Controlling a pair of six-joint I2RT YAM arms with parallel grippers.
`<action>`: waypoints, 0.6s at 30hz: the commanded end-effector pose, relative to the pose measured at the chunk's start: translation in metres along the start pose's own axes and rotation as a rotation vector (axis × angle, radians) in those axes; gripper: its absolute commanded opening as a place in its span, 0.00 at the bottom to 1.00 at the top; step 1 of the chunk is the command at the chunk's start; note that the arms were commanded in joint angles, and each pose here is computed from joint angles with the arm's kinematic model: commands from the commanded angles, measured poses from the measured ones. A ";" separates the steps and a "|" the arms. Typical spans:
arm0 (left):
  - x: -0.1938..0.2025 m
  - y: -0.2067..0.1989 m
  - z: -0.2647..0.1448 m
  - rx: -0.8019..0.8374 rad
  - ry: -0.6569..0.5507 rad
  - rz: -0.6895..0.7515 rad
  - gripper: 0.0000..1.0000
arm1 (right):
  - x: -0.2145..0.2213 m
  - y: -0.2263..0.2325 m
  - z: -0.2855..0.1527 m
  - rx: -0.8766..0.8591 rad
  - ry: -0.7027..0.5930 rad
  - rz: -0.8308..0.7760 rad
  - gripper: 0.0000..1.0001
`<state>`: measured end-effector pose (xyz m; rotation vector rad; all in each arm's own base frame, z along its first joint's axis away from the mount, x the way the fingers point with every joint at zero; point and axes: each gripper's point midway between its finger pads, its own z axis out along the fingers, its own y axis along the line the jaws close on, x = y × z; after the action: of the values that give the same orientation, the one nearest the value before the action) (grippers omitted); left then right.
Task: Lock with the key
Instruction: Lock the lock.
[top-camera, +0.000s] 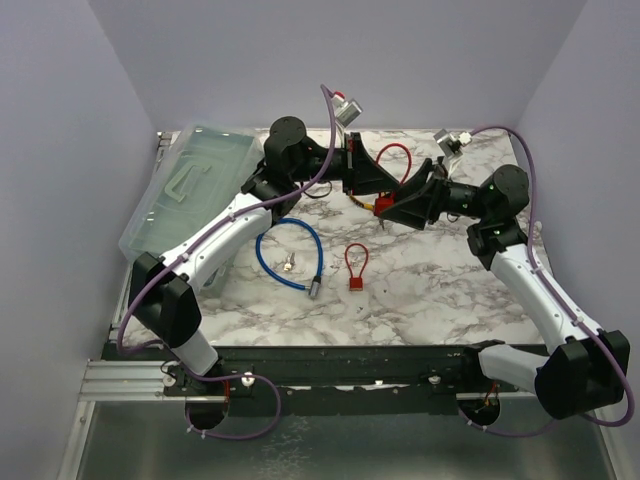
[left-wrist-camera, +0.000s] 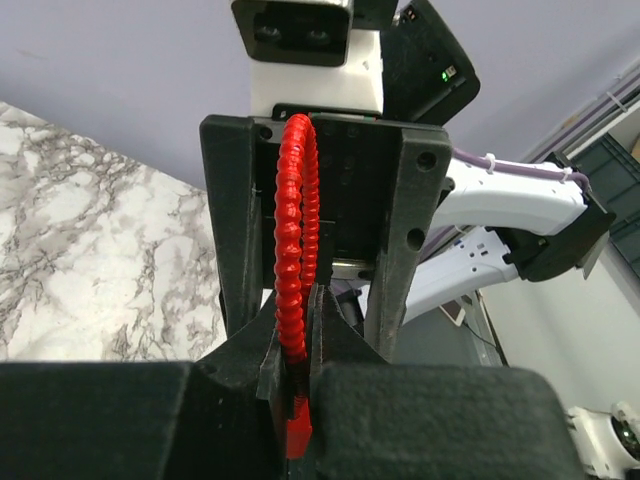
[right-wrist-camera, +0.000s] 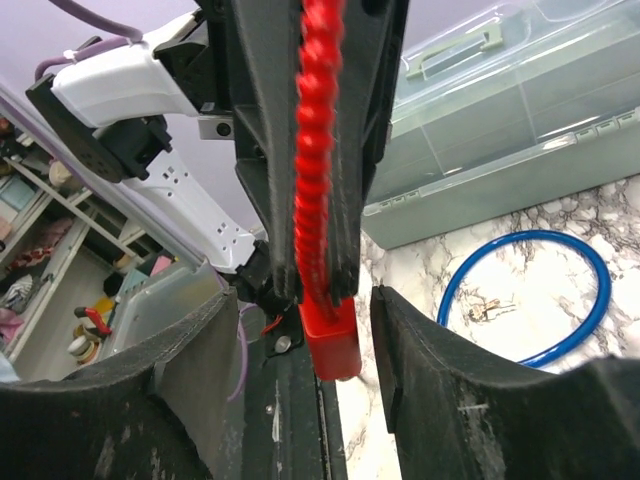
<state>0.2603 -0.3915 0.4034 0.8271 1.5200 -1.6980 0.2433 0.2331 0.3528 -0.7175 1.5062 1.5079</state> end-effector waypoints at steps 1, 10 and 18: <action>0.000 -0.015 0.001 0.066 0.037 -0.001 0.00 | -0.002 0.013 0.001 -0.057 0.045 -0.023 0.58; -0.002 -0.011 0.005 0.058 0.031 -0.028 0.00 | 0.005 0.011 0.001 -0.078 0.053 -0.006 0.53; -0.003 -0.008 0.006 0.052 0.029 -0.047 0.00 | 0.006 0.007 0.001 -0.072 0.060 -0.017 0.33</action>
<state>0.2588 -0.3953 0.3970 0.8276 1.5723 -1.7598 0.2399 0.2345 0.3506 -0.7631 1.5125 1.5423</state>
